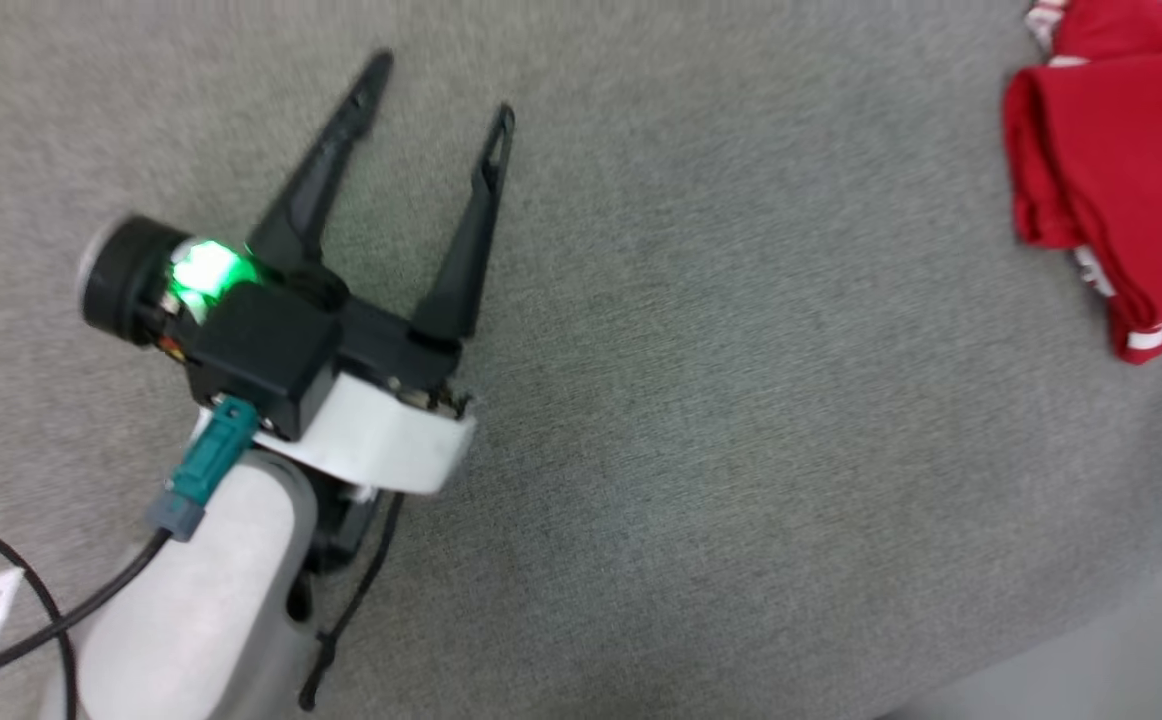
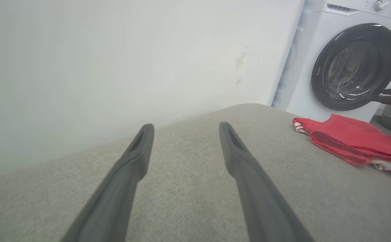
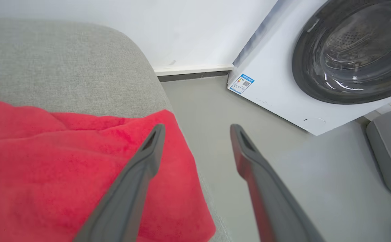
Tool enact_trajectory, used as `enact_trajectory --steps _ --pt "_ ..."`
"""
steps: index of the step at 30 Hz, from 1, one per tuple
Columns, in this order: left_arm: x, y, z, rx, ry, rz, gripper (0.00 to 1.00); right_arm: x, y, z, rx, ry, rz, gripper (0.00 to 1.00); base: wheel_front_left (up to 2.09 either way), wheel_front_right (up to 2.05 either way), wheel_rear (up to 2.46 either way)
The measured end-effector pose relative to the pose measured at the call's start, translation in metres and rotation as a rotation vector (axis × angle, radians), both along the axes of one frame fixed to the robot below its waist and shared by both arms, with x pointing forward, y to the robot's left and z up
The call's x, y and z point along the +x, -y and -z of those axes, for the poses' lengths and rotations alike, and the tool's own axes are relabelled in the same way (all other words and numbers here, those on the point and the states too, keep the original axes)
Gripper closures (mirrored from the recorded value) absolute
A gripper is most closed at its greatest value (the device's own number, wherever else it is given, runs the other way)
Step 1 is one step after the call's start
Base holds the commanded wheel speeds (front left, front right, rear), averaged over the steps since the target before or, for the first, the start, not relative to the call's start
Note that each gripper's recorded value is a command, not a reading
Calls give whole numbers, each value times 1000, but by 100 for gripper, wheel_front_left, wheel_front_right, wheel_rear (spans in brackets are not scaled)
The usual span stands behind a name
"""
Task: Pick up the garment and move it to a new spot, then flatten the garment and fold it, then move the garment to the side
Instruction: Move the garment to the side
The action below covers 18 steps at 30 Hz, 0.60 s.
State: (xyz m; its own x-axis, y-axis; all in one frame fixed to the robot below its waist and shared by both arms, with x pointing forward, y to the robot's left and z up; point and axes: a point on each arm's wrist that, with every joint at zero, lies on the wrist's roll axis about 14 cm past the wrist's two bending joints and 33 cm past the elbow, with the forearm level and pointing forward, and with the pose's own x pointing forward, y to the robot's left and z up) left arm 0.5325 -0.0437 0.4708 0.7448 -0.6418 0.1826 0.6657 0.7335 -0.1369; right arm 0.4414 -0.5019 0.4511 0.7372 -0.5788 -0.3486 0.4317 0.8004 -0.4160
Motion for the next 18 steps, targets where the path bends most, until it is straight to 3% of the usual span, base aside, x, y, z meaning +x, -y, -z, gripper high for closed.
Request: enact_trajectory --steps 7,18 --pt "-27 -21 -17 -18 -40 -85 0 -16 -24 -29 20 152 -68 0 0 0 0" --pt "-76 -91 -39 29 -67 -302 0 -38 -127 -12 222 314 -228 0 0 0 0"
